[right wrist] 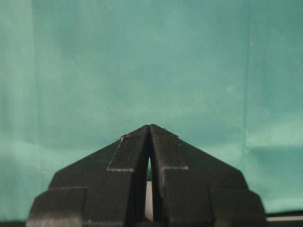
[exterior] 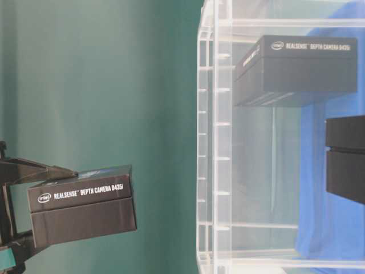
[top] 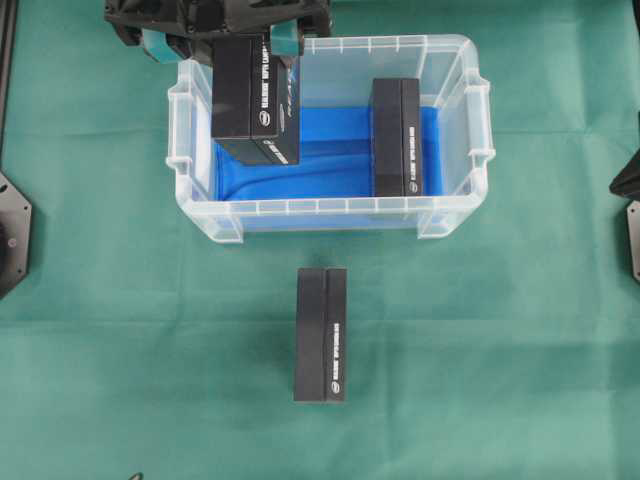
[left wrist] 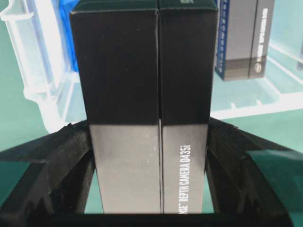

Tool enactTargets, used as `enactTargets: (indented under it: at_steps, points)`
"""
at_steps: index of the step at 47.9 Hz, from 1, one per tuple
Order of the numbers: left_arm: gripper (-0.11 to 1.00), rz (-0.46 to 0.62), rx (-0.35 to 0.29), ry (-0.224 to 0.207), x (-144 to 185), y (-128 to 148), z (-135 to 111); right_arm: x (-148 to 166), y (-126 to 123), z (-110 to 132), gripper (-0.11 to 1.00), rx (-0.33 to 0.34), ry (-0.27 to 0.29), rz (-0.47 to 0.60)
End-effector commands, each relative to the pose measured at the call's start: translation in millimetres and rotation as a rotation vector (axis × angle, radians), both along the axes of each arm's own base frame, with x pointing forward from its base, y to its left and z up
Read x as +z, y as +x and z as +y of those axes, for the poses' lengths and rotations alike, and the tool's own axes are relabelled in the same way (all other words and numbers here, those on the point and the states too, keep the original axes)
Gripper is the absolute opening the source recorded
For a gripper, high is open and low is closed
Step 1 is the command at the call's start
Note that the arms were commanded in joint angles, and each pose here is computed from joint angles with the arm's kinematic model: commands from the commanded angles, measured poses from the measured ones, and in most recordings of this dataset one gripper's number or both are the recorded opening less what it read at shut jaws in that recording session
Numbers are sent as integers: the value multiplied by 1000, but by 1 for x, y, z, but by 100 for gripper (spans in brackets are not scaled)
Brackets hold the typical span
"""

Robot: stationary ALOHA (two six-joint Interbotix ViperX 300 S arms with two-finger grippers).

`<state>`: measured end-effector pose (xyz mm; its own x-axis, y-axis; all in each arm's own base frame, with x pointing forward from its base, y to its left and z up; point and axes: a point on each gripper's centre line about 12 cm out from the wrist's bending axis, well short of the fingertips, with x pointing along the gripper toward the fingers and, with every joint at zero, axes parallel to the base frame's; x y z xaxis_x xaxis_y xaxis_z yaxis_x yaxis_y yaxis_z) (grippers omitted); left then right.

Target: Take the box out of the case with the left arm.

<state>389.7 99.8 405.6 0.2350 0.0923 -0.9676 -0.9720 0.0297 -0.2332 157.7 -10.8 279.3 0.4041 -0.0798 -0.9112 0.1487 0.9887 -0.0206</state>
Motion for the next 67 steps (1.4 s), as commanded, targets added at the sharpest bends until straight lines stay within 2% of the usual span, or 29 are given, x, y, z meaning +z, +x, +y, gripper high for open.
enactTargets:
  at_steps: [1, 25, 38, 47, 67]
  points:
    - [60, -47, -4, 15, 16, -6, -2, 10, 3, -1, 7, -7, 0, -28]
    - [60, -40, -5, 13, 15, -7, -4, 13, 4, -1, 7, -7, 0, -39]
    - [60, -9, -15, -2, 11, -11, -19, 15, 4, -1, 7, -7, 1, -42]
    - [60, -5, -38, -13, 14, -12, -44, 16, 4, 0, 7, -7, 3, -46]
    - [60, 15, -63, -59, 13, -18, -122, 18, 5, 0, 7, -7, 3, -51]
